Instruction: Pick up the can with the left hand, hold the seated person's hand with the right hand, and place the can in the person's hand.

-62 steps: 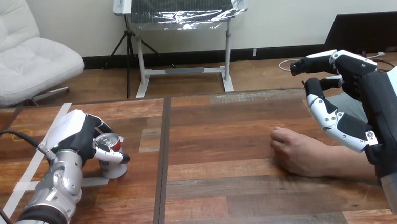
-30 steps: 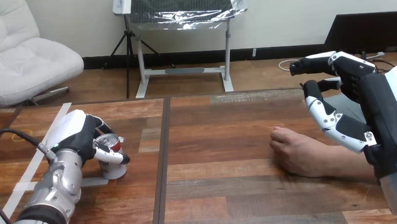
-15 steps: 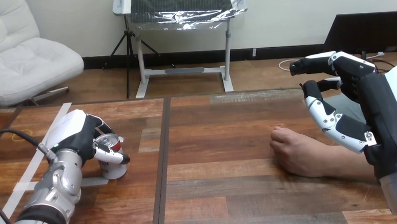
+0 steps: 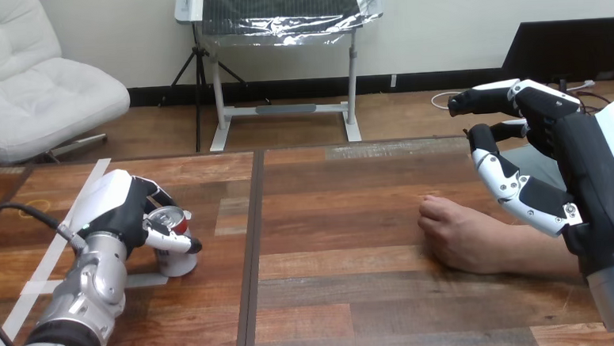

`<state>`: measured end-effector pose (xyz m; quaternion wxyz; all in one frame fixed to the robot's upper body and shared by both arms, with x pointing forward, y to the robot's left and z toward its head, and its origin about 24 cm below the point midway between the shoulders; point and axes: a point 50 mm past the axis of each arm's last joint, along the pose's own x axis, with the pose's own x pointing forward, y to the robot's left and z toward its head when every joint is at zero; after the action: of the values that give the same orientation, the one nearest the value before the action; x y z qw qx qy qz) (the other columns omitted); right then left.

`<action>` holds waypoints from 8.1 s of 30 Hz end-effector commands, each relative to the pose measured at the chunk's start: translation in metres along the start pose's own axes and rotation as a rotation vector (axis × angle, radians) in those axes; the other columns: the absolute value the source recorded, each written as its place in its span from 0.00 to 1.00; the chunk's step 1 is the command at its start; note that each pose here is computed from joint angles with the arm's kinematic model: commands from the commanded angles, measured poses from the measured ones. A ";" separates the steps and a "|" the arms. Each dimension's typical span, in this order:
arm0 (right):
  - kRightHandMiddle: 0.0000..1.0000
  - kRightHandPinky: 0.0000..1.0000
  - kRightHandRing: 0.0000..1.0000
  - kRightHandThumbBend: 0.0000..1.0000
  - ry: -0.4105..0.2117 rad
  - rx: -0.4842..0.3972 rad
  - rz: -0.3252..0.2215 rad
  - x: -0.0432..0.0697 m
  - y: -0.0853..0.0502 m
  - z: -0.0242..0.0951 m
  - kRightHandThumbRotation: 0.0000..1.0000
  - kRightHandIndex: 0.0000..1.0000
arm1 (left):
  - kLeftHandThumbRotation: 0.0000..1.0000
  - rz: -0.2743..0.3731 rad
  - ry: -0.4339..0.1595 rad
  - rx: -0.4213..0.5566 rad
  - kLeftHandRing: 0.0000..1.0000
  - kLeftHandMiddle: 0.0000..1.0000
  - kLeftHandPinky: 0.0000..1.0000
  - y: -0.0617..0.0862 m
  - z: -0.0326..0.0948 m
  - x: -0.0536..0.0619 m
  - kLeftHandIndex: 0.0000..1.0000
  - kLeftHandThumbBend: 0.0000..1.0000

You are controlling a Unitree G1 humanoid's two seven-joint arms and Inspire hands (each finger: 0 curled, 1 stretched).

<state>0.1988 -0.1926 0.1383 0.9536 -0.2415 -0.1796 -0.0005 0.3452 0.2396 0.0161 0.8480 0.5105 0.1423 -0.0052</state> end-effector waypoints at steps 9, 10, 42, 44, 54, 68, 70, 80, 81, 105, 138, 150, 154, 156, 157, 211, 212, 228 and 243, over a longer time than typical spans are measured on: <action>0.71 0.64 0.75 0.21 -0.088 -0.023 -0.016 0.008 -0.006 0.013 0.00 0.62 | 0.00 0.099 -0.185 -0.084 0.38 0.45 0.32 0.019 0.035 0.005 0.51 0.71; 0.71 0.64 0.75 0.21 -0.087 -0.022 -0.016 0.008 -0.006 0.013 0.00 0.62 | 0.00 0.099 -0.194 -0.086 0.38 0.45 0.32 0.020 0.036 0.005 0.51 0.70; 0.71 0.62 0.72 0.20 -0.086 -0.020 -0.019 0.009 -0.002 0.013 0.00 0.63 | 0.00 0.175 -0.533 -0.102 0.39 0.46 0.32 0.037 0.080 -0.023 0.53 0.64; 0.71 0.62 0.73 0.20 -0.090 -0.017 -0.018 0.009 -0.002 0.012 0.00 0.63 | 0.00 0.180 -0.550 -0.100 0.38 0.46 0.32 0.038 0.082 -0.025 0.53 0.64; 0.70 0.57 0.70 0.19 -0.097 -0.022 -0.021 0.010 -0.001 0.012 0.00 0.63 | 0.00 0.196 -0.601 -0.095 0.38 0.46 0.32 0.043 0.092 -0.032 0.52 0.63; 0.76 0.60 0.76 0.35 -0.056 -0.084 -0.028 0.013 -0.004 0.008 0.00 0.68 | 0.00 0.195 -0.627 -0.098 0.40 0.47 0.34 0.046 0.101 -0.034 0.52 0.62; 0.77 0.61 0.76 0.38 -0.039 -0.121 -0.020 0.014 -0.007 0.007 0.00 0.69 | 0.00 0.194 -0.633 -0.106 0.40 0.47 0.34 0.046 0.104 -0.034 0.52 0.62; 0.80 0.64 0.77 0.54 -0.006 -0.229 0.020 0.020 -0.019 0.001 0.00 0.73 | 0.00 0.187 -0.642 -0.119 0.38 0.45 0.32 0.045 0.115 -0.033 0.51 0.62; 0.80 0.64 0.77 0.56 0.002 -0.248 0.030 0.021 -0.021 0.000 0.00 0.73 | 0.00 0.187 -0.646 -0.117 0.38 0.45 0.32 0.045 0.117 -0.032 0.51 0.62; 0.85 0.67 0.81 0.85 0.183 -0.650 0.274 0.037 -0.058 -0.027 0.00 0.79 | 0.00 0.181 -0.707 -0.156 0.38 0.45 0.32 0.039 0.145 -0.031 0.50 0.62; 0.86 0.82 0.87 0.87 0.446 -1.008 0.542 0.072 -0.085 -0.073 0.00 0.83 | 0.00 0.164 -0.727 -0.157 0.38 0.45 0.32 0.032 0.155 -0.032 0.49 0.62; 0.87 0.84 0.88 0.85 0.496 -1.090 0.607 0.082 -0.085 -0.089 0.01 0.83 | 0.00 0.157 -0.725 -0.147 0.37 0.44 0.31 0.031 0.156 -0.032 0.49 0.61; 0.88 0.86 0.89 0.83 0.518 -1.117 0.634 0.086 -0.085 -0.095 0.04 0.84 | 0.00 0.156 -0.723 -0.145 0.36 0.44 0.31 0.031 0.155 -0.032 0.49 0.61; 0.88 0.86 0.90 0.83 0.527 -1.131 0.648 0.087 -0.084 -0.097 0.05 0.84 | 0.00 0.155 -0.722 -0.145 0.36 0.44 0.30 0.031 0.155 -0.032 0.49 0.61; 0.88 0.87 0.90 0.82 0.530 -1.136 0.653 0.088 -0.084 -0.098 0.05 0.84 | 0.00 0.154 -0.721 -0.145 0.36 0.44 0.30 0.031 0.154 -0.032 0.49 0.61; 0.80 0.75 0.77 0.69 0.602 -1.194 0.810 0.098 -0.052 -0.139 0.13 0.80 | 0.00 0.158 -0.695 -0.136 0.38 0.46 0.32 0.032 0.144 -0.032 0.50 0.61; 0.78 0.72 0.75 0.69 0.601 -1.192 0.809 0.098 -0.051 -0.140 0.12 0.79 | 0.00 0.158 -0.695 -0.136 0.38 0.46 0.32 0.032 0.144 -0.032 0.50 0.61; 0.51 0.33 0.43 0.71 0.562 -1.092 0.764 0.096 -0.046 -0.143 0.00 0.55 | 0.00 0.149 -0.692 -0.129 0.38 0.46 0.32 0.032 0.142 -0.031 0.50 0.61; 0.47 0.30 0.39 0.74 0.488 -1.068 0.724 0.096 -0.051 -0.136 0.00 0.50 | 0.00 0.135 -0.678 -0.121 0.39 0.46 0.33 0.031 0.145 -0.027 0.50 0.62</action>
<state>0.3210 -0.3008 0.0651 0.6337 -0.7199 0.2095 0.1906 0.3458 0.1308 0.0854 0.8811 0.4339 -0.1435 -0.1217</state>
